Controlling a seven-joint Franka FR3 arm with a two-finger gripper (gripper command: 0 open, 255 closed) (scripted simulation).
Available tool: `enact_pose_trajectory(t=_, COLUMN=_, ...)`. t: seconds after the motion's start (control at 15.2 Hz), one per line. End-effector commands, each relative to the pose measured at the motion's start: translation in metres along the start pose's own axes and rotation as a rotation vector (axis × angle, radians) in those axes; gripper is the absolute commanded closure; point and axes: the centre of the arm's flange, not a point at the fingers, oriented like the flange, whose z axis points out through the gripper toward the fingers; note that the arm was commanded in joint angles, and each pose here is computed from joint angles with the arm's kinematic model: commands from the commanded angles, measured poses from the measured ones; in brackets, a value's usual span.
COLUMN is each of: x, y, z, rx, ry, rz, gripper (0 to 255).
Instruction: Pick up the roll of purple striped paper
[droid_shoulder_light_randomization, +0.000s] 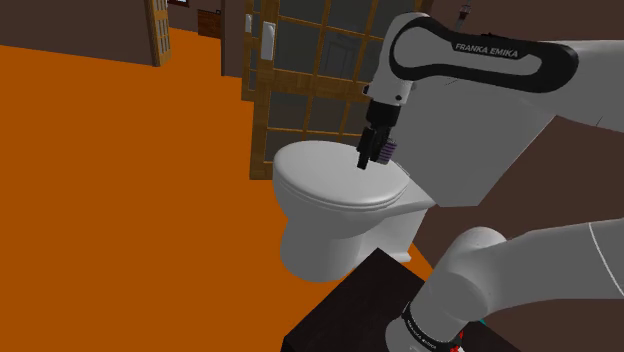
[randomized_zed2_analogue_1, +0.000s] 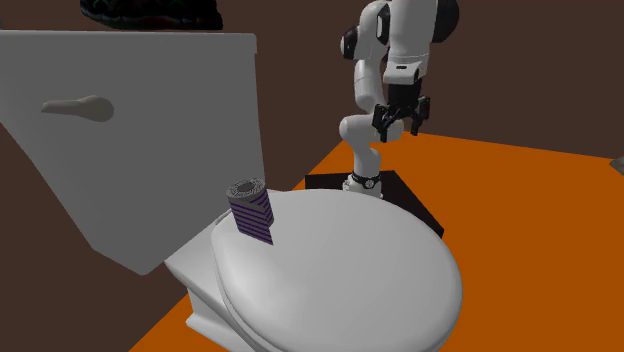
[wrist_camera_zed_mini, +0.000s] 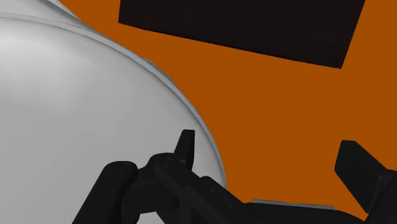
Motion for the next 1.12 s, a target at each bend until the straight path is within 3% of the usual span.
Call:
enact_pose_trajectory(t=0.0, x=0.006, y=0.025, z=0.0, rx=0.001, ry=0.009, rz=0.009, gripper=0)
enact_pose_trajectory(t=1.06, x=0.049, y=0.231, z=-0.006, rx=0.012, ry=0.079, rz=0.083, gripper=0)
